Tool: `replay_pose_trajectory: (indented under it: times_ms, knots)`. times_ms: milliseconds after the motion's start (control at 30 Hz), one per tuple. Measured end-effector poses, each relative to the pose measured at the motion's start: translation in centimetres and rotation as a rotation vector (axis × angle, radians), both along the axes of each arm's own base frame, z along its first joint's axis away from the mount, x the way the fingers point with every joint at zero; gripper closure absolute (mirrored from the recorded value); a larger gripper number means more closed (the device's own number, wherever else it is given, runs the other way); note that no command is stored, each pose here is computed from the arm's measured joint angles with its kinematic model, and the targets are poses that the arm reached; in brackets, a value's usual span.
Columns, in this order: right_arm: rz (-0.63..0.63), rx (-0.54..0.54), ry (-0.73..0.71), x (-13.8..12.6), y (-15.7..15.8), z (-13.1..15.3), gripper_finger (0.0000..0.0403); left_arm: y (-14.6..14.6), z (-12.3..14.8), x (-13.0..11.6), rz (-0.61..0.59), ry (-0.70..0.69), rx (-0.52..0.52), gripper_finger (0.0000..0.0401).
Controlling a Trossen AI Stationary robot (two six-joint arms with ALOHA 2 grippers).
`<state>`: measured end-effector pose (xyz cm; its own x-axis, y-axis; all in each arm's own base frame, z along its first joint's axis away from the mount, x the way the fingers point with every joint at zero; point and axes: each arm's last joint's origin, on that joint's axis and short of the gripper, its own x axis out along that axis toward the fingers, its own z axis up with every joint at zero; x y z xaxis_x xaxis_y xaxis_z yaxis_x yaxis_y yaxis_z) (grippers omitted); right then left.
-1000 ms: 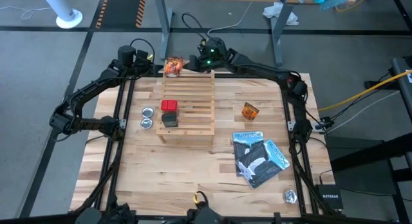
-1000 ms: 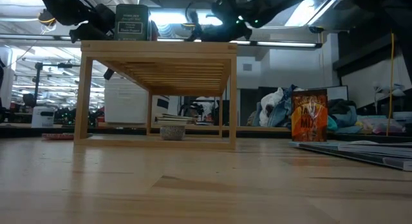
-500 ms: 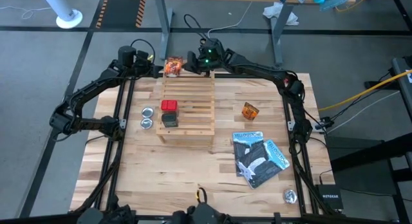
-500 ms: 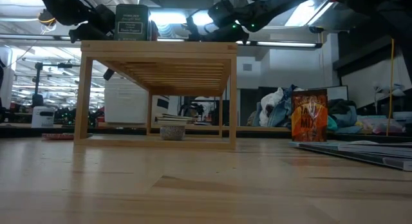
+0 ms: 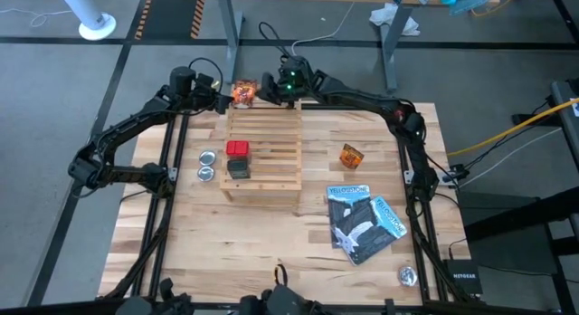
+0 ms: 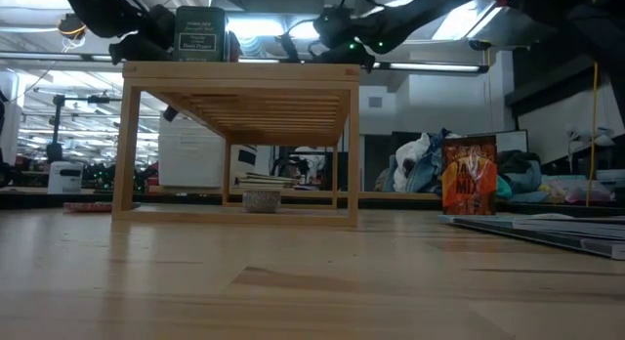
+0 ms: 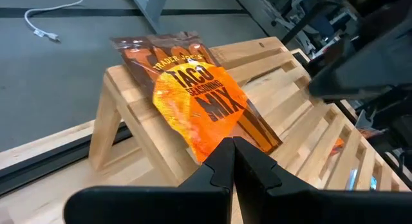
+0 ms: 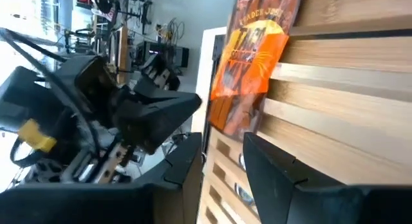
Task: Shelf spices
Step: Remove the orange seasoning pack from the shelf
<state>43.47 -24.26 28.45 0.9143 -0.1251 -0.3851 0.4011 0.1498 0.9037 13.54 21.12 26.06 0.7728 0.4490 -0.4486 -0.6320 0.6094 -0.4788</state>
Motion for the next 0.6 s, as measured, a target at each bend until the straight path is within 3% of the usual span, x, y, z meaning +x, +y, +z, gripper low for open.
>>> replay_pose_trajectory:
  times_ms: [300,600]
  knots:
    - [0.049,0.022,-0.01,0.54,-0.15,-1.01,0.0283,-0.71,-0.29,0.75,-0.043,0.022,-0.026,0.0401]
    - [0.055,-0.003,-0.044,0.72,-0.28,-0.9,0.0283,-0.17,0.23,0.67,0.02,0.03,0.072,0.0401]
